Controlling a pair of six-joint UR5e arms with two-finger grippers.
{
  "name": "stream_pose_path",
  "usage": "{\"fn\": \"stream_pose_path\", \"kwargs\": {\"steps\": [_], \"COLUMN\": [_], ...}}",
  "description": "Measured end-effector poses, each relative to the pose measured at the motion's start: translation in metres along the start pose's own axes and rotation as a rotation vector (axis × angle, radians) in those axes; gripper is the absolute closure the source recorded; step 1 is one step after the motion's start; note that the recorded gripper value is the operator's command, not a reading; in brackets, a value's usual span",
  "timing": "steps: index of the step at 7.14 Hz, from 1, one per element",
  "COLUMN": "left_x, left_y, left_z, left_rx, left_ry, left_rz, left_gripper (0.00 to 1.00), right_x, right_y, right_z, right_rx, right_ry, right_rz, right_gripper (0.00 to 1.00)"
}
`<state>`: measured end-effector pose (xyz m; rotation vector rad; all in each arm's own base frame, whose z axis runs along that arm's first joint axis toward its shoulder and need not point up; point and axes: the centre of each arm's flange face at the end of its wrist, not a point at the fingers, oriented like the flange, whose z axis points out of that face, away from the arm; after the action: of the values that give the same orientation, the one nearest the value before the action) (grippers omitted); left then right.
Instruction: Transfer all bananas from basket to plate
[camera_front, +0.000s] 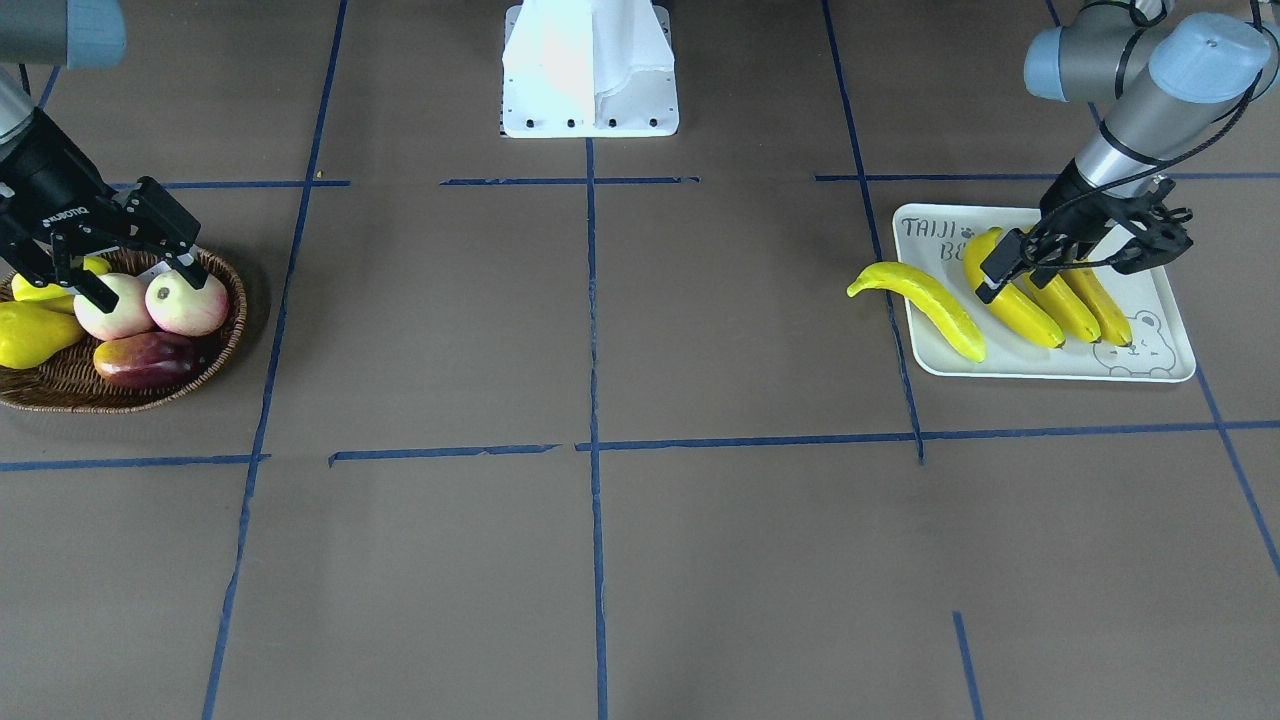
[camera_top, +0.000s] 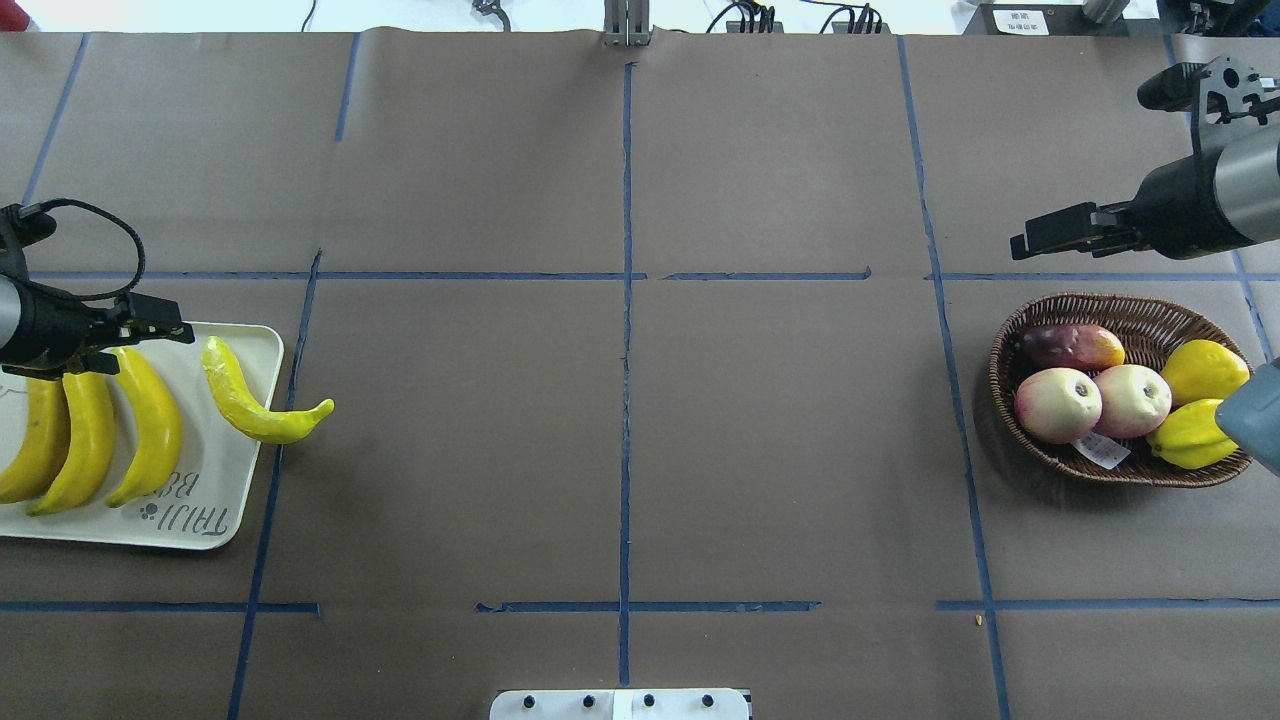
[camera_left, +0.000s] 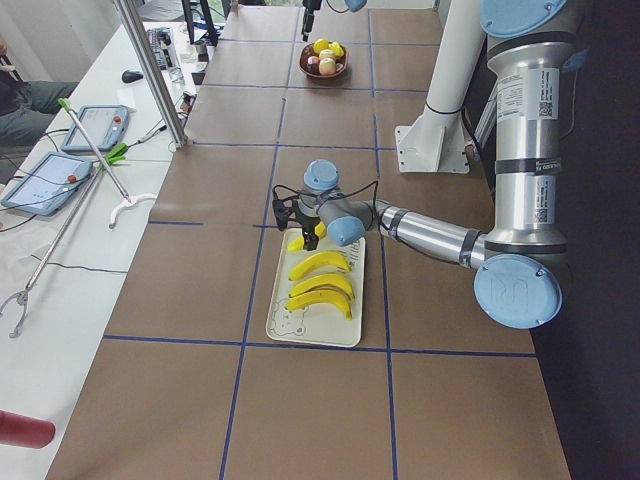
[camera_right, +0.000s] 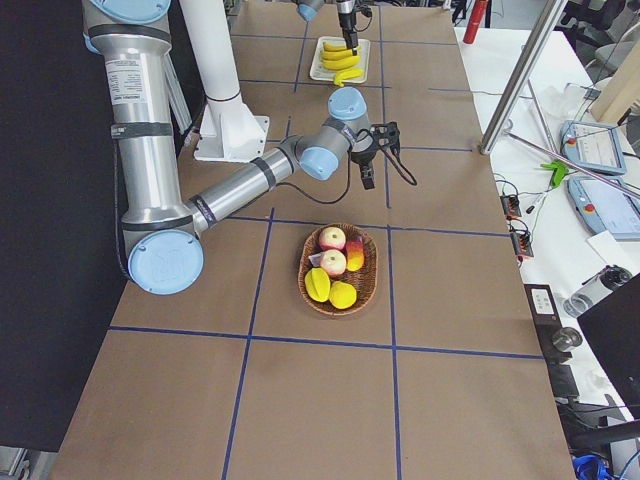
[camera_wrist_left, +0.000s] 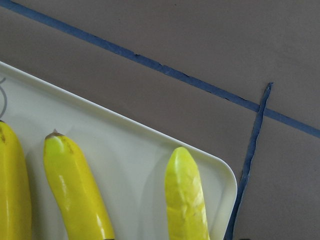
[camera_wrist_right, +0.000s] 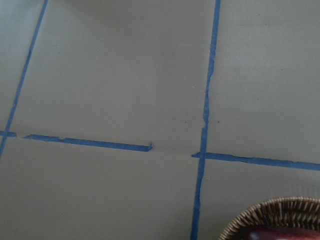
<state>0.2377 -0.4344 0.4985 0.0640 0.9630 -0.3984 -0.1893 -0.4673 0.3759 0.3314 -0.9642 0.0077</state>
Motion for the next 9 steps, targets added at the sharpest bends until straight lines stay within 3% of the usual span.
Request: {"fn": "stream_pose_path", "kwargs": {"steps": [3, 5, 7, 9], "left_x": [-0.014, -0.070, -0.148, -0.216], "left_y": [-0.021, -0.076, -0.128, -0.155], "left_z": [-0.015, -0.050, -0.091, -0.134], "left_rx": [0.027, 0.026, -0.025, -0.102], "left_ry": [-0.002, -0.059, -0.127, -0.194], "left_rz": [0.061, 0.220, 0.383, 0.468], "left_gripper": [0.00, 0.00, 0.00, 0.00], "right_x": [0.040, 0.117, 0.224, 0.329], "right_y": [0.007, 0.013, 0.013, 0.029], "right_z": [-0.004, -0.014, -0.030, -0.049], "right_rx": [-0.009, -0.041, -0.090, -0.139], "right_ry": [0.049, 0.106, 0.093, 0.096], "right_rz": [-0.049, -0.142, -0.205, -0.233], "right_gripper": [0.00, 0.00, 0.00, 0.00]}}
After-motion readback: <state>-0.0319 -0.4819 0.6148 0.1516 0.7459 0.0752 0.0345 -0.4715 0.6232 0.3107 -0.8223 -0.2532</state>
